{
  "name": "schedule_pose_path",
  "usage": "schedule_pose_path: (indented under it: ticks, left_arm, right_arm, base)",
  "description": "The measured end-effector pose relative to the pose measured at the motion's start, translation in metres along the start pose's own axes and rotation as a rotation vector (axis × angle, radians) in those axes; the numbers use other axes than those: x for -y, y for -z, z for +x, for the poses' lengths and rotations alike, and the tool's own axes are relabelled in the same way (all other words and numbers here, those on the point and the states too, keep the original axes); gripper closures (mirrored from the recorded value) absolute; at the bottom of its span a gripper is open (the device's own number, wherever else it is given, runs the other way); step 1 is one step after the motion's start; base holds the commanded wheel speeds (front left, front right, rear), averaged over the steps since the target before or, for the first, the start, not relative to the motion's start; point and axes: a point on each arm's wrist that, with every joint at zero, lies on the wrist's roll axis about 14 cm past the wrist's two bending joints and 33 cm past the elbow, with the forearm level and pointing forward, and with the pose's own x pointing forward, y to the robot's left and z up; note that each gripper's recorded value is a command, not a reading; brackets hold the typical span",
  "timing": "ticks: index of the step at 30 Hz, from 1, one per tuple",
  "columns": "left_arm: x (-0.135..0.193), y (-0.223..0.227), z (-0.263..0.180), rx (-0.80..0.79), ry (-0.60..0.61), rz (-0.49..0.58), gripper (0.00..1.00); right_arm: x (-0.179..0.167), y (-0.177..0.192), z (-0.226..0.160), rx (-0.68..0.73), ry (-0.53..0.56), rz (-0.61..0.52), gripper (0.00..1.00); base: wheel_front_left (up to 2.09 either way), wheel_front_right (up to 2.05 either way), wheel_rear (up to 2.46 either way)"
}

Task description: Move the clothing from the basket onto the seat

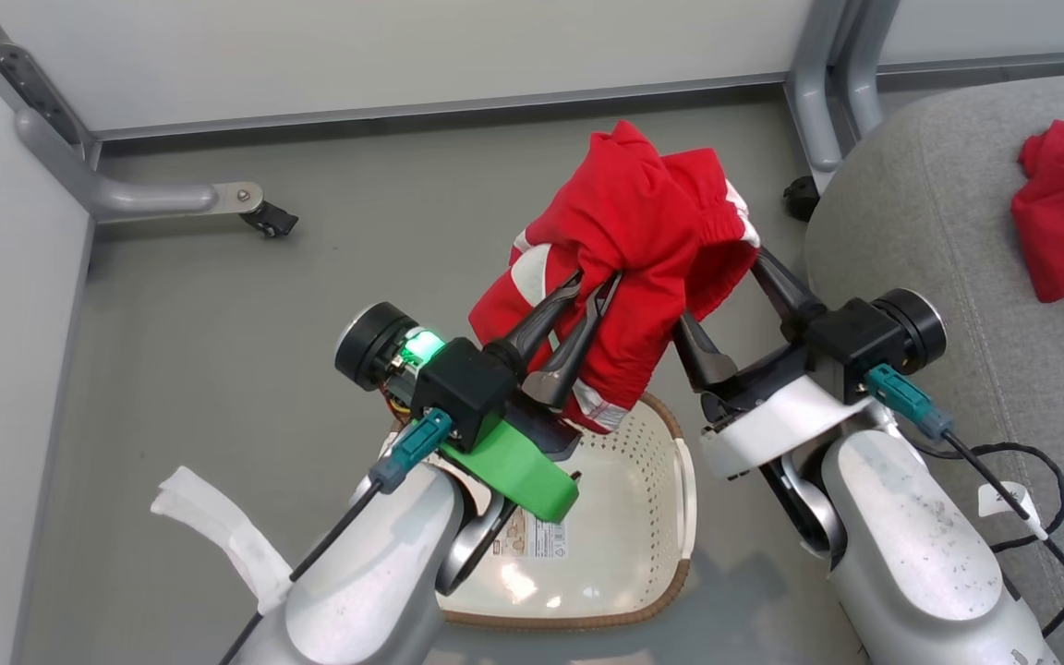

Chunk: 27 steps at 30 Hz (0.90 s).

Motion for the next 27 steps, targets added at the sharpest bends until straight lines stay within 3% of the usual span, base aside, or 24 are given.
schedule_pose_path:
  ticks: [1,17,19,20,27]
  left_arm:
    - [0.000,0.000,0.000,-0.001,-0.001,-0.002,1.00]
    - [-0.002,0.005,0.000,-0.013,-0.005,-0.009,1.00]
    - [-0.004,0.006,0.000,-0.015,-0.010,-0.010,0.55]
    - [-0.005,0.006,0.000,-0.016,-0.012,-0.009,0.00]
    - [-0.011,0.006,-0.001,-0.016,-0.025,0.001,0.00]
  right_arm:
    - [-0.001,0.002,0.000,-0.004,-0.002,0.005,1.00]
    - [0.001,0.009,-0.003,-0.017,0.014,0.039,1.00]
    - [0.003,0.009,-0.002,-0.016,0.019,0.042,1.00]
    - [0.003,0.009,-0.002,-0.015,0.021,0.043,1.00]
    - [0.005,0.010,-0.001,-0.016,0.027,0.049,1.00]
  base:
    - [0.00,0.00,0.00]
    - [0.00,0.00,0.00]
    - [0.00,0.00,0.00]
    - [0.00,0.00,0.00]
    - [0.00,0.00,0.00]
